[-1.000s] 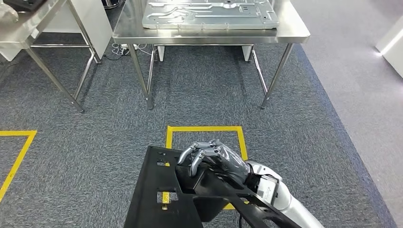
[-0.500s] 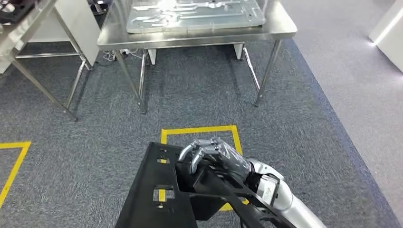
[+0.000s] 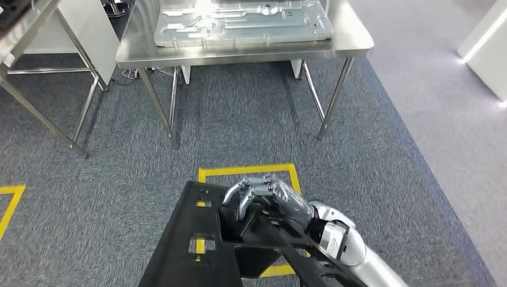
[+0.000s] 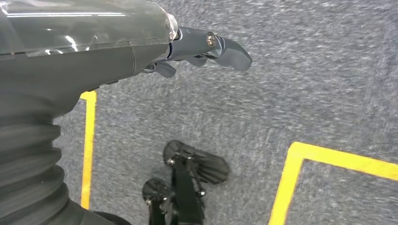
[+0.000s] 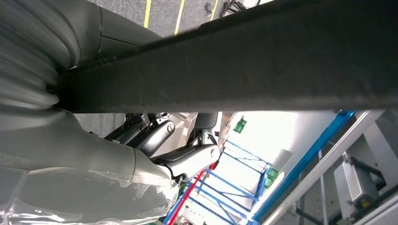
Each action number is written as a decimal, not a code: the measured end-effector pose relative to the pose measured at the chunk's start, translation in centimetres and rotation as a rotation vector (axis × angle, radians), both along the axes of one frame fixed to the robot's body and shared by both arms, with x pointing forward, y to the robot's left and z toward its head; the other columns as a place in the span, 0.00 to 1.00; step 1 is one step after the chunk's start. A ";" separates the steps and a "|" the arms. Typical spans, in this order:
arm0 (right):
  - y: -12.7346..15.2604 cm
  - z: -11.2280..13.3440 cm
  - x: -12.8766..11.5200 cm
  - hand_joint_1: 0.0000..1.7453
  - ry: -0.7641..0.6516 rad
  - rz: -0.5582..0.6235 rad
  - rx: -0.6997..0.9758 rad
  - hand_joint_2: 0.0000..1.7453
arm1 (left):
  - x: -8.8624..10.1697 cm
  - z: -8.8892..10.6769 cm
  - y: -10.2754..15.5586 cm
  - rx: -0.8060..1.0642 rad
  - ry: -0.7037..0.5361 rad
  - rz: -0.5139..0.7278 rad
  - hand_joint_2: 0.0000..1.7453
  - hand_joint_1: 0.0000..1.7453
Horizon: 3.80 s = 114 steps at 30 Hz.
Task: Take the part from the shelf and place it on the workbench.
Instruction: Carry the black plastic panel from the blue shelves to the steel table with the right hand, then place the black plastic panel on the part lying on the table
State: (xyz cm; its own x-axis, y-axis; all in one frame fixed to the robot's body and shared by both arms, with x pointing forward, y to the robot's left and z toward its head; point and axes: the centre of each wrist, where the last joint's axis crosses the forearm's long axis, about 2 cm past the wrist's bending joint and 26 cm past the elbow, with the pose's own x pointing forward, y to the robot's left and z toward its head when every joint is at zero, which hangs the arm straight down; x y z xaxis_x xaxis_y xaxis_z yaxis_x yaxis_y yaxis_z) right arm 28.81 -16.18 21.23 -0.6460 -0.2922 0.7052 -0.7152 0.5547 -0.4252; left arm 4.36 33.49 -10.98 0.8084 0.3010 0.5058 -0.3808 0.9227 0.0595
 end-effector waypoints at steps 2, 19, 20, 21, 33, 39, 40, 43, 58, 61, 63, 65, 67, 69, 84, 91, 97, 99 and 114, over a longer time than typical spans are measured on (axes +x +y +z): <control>0.0 0.0 0.0 1.00 0.000 0.000 0.000 1.00 | 0.0 0.0 0.0 -0.001 -0.001 0.001 1.00 0.00; -0.2 -0.3 -0.3 1.00 0.002 0.001 0.000 1.00 | 0.0 0.0 -0.1 -0.001 -0.009 -0.003 1.00 0.00; -0.2 -0.3 -0.3 1.00 0.002 0.001 0.000 1.00 | -0.1 0.0 -0.1 0.000 -0.007 -0.002 1.00 0.00; -0.2 -0.3 -0.3 1.00 0.002 0.001 0.000 1.00 | -0.2 0.0 -0.1 0.000 -0.006 -0.002 1.00 0.00; -0.1 -0.1 -0.3 1.00 -0.007 0.000 -0.001 1.00 | -0.1 0.0 0.3 0.009 -0.011 0.003 1.00 0.00; -0.2 -0.7 -0.2 1.00 0.009 -0.012 -0.027 1.00 | -0.3 0.0 0.1 0.005 -0.009 0.005 1.00 0.00; -0.2 -0.8 -0.2 1.00 0.012 -0.013 -0.031 1.00 | -0.2 0.0 0.1 0.005 -0.010 0.006 1.00 0.00; -0.1 -0.6 0.0 1.00 0.007 -0.015 -0.033 1.00 | 0.2 0.0 0.2 0.007 -0.019 0.007 1.00 0.00; 0.2 -0.8 0.1 1.00 0.014 -0.009 -0.033 1.00 | -0.6 0.0 0.9 0.021 -0.006 0.017 1.00 0.00; 0.2 -0.5 0.3 1.00 0.003 -0.010 -0.030 1.00 | -0.3 0.0 0.8 0.020 -0.013 0.022 1.00 0.00; 0.2 -0.6 0.2 1.00 -0.002 -0.019 -0.039 1.00 | -0.4 0.0 0.7 0.018 -0.013 0.026 1.00 0.00; 0.2 -0.8 0.1 1.00 -0.006 -0.032 -0.054 1.00 | -0.5 0.0 0.6 0.014 -0.012 0.029 1.00 0.00; 0.2 -1.0 0.1 1.00 -0.008 -0.042 -0.065 1.00 | -0.7 0.0 0.3 0.009 -0.008 0.031 1.00 0.00; 0.1 -1.5 0.0 1.00 0.000 -0.048 -0.078 1.00 | -0.9 -0.1 0.1 0.006 -0.005 0.032 1.00 0.00; 0.0 -1.5 0.3 1.00 -0.076 -0.215 -0.149 1.00 | -0.6 -0.1 -0.1 0.007 -0.018 0.045 1.00 0.00; 0.3 0.4 1.6 1.00 -0.232 -0.369 -0.173 1.00 | 0.2 0.0 -0.3 0.004 -0.035 0.039 1.00 0.00; 0.9 2.5 2.9 1.00 -0.490 -0.564 -0.246 1.00 | 0.7 0.1 -0.4 0.003 -0.045 0.026 1.00 0.00; 1.5 3.2 3.3 1.00 -0.583 -0.616 -0.270 1.00 | 0.6 0.0 -0.6 0.000 -0.047 0.023 1.00 0.00; 5.5 6.2 4.8 1.00 -0.771 -0.676 -0.407 1.00 | 0.7 0.0 -1.2 -0.011 -0.063 0.013 1.00 0.00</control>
